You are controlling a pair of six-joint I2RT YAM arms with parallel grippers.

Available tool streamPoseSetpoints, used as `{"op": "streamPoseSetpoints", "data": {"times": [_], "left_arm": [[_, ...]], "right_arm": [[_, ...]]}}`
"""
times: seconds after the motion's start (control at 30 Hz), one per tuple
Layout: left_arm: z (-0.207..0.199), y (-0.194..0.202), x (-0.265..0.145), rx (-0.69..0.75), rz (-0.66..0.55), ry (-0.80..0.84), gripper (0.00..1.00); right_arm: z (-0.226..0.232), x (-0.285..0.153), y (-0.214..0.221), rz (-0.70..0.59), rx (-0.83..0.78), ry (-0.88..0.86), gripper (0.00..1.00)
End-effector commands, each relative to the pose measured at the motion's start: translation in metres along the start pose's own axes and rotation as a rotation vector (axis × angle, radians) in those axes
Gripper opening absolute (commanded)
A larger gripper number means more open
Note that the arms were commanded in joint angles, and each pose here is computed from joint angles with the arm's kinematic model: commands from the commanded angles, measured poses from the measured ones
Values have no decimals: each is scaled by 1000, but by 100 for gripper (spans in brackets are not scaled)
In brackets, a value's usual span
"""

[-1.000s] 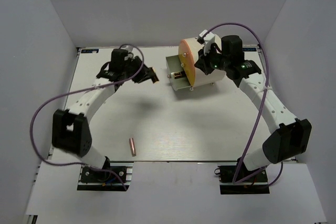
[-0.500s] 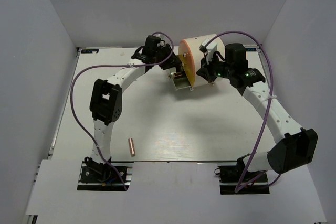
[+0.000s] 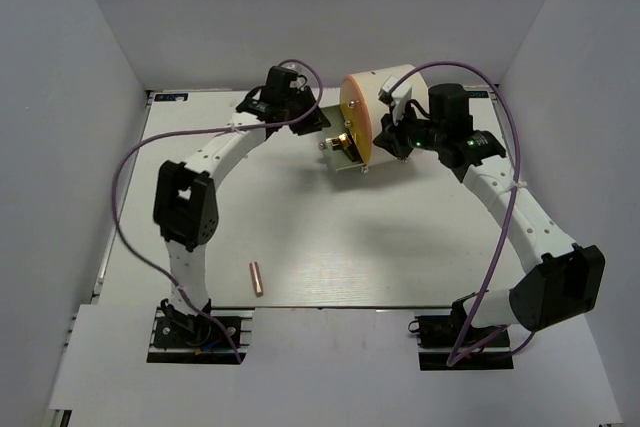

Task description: Organize the makeup

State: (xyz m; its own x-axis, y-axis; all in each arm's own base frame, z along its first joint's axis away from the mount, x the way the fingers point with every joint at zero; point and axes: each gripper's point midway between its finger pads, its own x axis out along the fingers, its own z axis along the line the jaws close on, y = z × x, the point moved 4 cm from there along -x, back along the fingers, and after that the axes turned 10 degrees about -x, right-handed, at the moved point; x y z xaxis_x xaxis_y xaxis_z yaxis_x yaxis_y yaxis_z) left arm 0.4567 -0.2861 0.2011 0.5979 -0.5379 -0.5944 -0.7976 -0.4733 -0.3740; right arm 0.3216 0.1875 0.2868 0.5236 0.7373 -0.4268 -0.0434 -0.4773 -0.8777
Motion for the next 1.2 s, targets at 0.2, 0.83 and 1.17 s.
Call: {"op": "streamPoseSetpoints", "data": {"times": [0.2,0.83,1.17], "left_arm": [[82,71,-179,15,-7,-375,25],[215,231,-214,-300,324,-784,78],[242,247,-173,-223,343,-854,66]], "right_arm": [[32,-9,7,-50,-93,-198,46],[50,5,28,-22,-6,-294,76],[49,2,37,5,-13,-258,76]]}}
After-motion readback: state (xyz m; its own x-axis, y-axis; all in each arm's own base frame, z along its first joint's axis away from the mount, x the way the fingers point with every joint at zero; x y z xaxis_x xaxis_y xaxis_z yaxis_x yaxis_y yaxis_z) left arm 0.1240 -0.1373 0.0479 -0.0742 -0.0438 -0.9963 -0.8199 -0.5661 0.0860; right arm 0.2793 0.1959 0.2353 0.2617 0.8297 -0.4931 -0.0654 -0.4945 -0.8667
